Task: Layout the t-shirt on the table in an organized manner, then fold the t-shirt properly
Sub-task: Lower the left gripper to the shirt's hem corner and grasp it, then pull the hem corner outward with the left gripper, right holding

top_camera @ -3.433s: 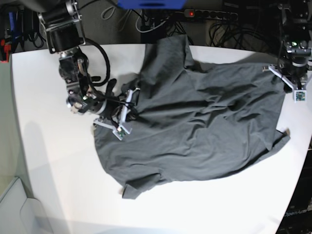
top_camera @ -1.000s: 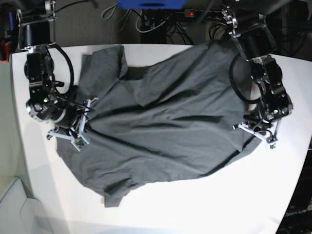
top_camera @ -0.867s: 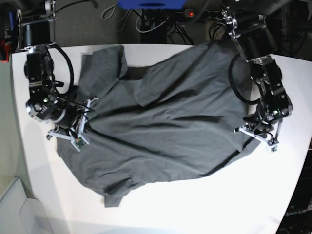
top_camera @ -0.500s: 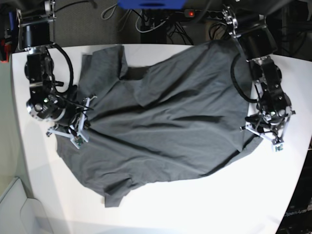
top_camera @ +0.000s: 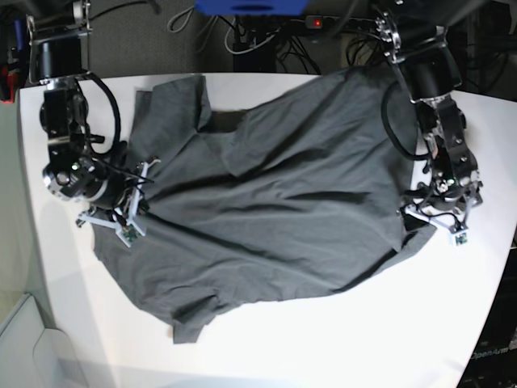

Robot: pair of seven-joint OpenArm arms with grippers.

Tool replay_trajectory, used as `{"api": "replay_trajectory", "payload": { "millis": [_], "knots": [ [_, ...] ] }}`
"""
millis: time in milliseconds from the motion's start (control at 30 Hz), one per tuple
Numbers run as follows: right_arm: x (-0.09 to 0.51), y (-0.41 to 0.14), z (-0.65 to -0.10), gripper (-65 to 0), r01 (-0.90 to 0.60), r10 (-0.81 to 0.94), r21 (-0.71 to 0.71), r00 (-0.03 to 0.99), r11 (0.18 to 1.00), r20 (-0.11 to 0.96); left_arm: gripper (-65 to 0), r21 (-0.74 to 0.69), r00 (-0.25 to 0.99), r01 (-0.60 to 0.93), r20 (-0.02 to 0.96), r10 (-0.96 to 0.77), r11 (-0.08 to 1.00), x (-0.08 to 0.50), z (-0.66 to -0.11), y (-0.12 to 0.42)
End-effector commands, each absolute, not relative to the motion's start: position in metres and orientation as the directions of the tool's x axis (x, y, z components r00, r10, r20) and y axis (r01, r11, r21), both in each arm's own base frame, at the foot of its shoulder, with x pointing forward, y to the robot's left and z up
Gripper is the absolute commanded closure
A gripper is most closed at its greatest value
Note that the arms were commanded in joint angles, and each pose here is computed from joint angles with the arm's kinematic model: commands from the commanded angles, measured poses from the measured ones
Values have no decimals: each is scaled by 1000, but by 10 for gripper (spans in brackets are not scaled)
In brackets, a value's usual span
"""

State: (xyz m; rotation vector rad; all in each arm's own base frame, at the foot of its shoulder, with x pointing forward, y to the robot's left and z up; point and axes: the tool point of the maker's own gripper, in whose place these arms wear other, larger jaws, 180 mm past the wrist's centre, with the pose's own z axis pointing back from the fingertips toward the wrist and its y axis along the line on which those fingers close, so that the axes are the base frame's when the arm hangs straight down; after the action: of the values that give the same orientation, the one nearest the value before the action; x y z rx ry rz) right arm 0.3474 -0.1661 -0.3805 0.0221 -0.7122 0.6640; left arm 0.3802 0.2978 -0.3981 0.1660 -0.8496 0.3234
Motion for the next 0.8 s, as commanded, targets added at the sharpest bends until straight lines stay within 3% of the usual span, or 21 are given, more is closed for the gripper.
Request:
{"api": "replay_trajectory", "payload": {
  "millis": [0,667,767],
  "knots": [
    [358,-171,-365,0,-560,556,-227,532,797,639,-577,13,560,-351,804,199,936,394,-379,305],
    [358,-182,-364,0,-558,571,-248,535,792,623,-574,-59,522,-353,815,249,934,432,-394,295],
    [359,-185,-363,0,-553,570,-252,536,794,623,-515,-74,519,-349,815,258,934,434,-398,287]
  ]
}}
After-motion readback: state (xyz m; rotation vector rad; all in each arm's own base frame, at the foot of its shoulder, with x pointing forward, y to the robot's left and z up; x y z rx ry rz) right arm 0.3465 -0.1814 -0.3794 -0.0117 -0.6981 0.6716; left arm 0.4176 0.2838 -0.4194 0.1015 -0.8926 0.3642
